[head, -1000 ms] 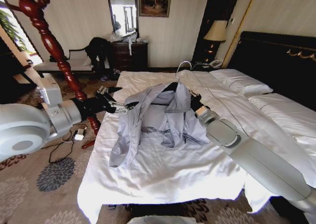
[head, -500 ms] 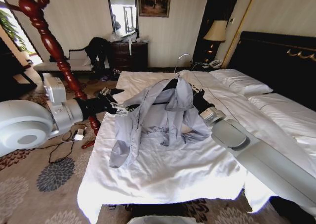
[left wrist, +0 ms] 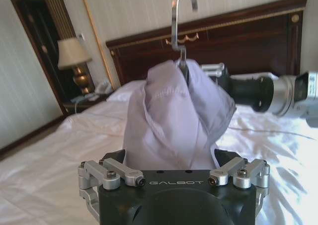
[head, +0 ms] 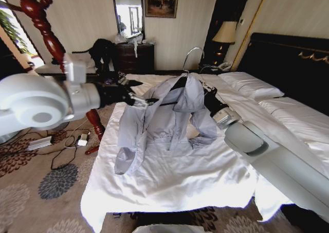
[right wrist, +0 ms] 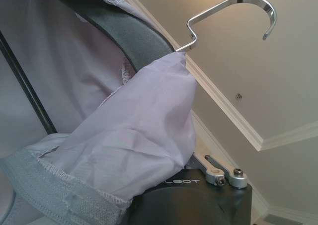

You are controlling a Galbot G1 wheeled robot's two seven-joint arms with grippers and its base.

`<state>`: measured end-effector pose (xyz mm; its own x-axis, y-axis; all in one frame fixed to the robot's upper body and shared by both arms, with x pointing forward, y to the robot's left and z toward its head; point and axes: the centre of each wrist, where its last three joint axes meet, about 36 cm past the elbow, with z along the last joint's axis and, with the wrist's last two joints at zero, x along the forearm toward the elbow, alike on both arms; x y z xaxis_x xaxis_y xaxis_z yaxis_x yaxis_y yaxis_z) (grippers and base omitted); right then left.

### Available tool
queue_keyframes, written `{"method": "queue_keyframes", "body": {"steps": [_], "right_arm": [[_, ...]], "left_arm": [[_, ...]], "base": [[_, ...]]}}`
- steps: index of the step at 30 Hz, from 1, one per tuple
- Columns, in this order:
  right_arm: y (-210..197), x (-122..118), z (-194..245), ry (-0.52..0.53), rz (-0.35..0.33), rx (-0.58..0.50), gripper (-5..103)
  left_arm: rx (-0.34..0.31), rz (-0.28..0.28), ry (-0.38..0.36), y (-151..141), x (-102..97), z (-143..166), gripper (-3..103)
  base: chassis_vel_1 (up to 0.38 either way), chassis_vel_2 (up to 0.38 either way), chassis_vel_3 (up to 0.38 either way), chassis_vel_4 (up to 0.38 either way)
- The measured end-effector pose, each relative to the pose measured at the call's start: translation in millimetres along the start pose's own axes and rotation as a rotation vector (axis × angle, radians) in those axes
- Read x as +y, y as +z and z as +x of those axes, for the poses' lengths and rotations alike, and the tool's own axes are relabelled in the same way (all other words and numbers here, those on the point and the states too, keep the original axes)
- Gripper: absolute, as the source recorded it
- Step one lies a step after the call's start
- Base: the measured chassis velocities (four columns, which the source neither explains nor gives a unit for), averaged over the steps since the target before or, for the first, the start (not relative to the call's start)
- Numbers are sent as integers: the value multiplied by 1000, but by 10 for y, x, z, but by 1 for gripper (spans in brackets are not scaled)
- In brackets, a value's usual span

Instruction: Pick up the clothes from the bed and hang them on the clothes hanger.

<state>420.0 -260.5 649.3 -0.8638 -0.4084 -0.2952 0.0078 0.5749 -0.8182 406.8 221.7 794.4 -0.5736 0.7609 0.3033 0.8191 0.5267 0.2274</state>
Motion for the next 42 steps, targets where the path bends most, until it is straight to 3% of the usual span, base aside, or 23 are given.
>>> {"method": "queue_keyframes", "body": {"steps": [4,12,20,21,23,26,30,32,34,42], "right_arm": [[-1,-37,63,2,15,-4,23],[-49,-33,55,9,28,-30,24],[-35,3,110,-7,46,-38,25],[-35,3,110,-7,46,-38,25],[-35,5,110,-7,46,-41,25],[-23,22,101,-8,43,-43,25],[3,71,83,-9,35,-45,25],[6,81,81,-10,34,-46,25],[0,101,79,-12,35,-54,25],[-59,101,82,-19,23,-70,25]], "left_arm": [[28,18,17,111,-16,-93,100],[25,32,50,146,-68,-386,99],[23,41,51,245,-61,-482,68],[23,41,51,245,-61,-482,68],[20,50,41,266,-47,-458,57],[18,61,32,289,-44,-407,52],[24,92,16,375,-65,-274,29],[27,97,11,410,-74,-238,29],[26,100,3,486,-98,-167,22],[16,105,-44,567,-92,110,22]], "base": [[0,0,0,0],[0,0,0,0],[0,0,0,0],[0,0,0,0],[0,0,0,0],[0,0,0,0],[0,0,0,0],[0,0,0,0],[0,0,0,0],[0,0,0,0]]}}
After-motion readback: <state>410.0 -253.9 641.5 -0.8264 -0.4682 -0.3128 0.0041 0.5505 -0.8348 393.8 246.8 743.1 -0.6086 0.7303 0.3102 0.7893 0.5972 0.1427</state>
